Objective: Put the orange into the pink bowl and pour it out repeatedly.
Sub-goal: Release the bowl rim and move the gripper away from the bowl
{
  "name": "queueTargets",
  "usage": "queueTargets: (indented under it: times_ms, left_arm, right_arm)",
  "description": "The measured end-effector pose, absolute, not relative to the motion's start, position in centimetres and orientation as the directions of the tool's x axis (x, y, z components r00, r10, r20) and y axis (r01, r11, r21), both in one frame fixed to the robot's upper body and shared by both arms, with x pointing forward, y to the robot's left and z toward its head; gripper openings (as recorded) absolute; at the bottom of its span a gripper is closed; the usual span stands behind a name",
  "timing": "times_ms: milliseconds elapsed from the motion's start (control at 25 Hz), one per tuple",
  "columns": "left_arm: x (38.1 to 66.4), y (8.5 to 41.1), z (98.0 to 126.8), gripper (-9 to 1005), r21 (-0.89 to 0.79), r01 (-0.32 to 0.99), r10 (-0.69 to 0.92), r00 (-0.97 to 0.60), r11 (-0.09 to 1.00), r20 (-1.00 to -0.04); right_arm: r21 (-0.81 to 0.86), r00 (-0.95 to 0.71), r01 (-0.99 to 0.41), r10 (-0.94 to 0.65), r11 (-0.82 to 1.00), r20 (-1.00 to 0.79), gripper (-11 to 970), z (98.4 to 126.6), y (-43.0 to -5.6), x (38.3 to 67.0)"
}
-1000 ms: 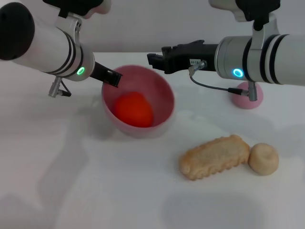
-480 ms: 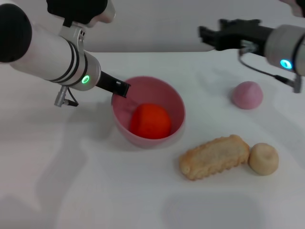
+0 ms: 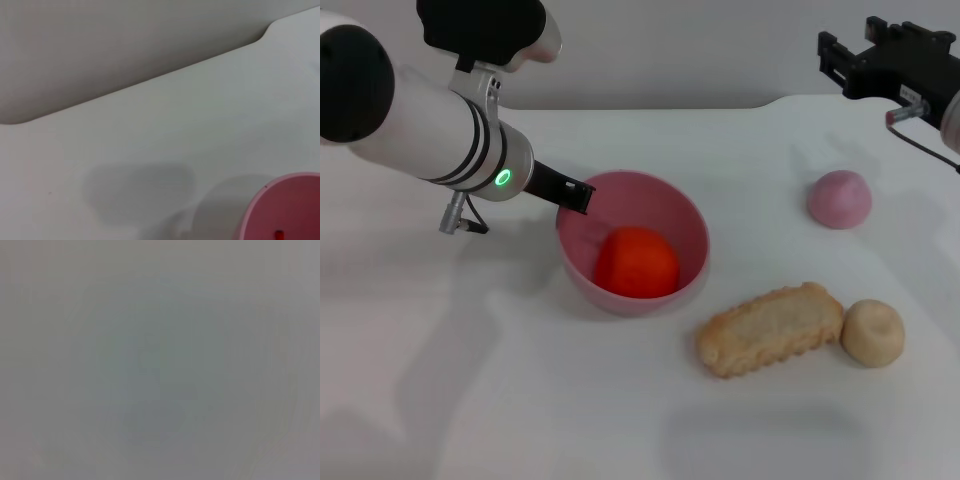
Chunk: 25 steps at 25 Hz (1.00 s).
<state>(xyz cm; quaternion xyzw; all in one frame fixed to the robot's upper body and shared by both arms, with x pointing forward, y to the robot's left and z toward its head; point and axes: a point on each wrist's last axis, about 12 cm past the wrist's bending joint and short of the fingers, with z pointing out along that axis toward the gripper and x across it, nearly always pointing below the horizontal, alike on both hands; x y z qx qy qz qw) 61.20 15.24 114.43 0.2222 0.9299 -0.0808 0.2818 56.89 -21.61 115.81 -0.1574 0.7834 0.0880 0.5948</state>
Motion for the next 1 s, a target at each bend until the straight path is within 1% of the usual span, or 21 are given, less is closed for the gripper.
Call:
queueTargets:
  times_ms: [600, 840, 1000]
  left_arm:
    - [61.2, 15.6, 113.7, 42, -0.03, 0.445, 0.355, -0.752, 0.895, -0.555]
    - [61.2, 15.6, 113.1, 42, -0.033, 0.442, 0.349, -0.75, 0.896, -0.562]
    - [61.0, 15.5, 112.3, 76, -0.022, 0.45, 0.36, -0.741, 0.893, -0.566]
  right_arm:
    - [-0.056, -0.234, -0.372, -0.152, 0.927, -0.96, 554, 116.0, -21.0, 57.0]
    - [-0.064, -0.243, -0.365, -0.162, 0.929, -0.956, 557, 115.4, -21.2, 57.1]
    - [-0.066, -0.253, -0.358, -0.165, 0.932, -0.953, 559, 114.8, -21.4, 57.2]
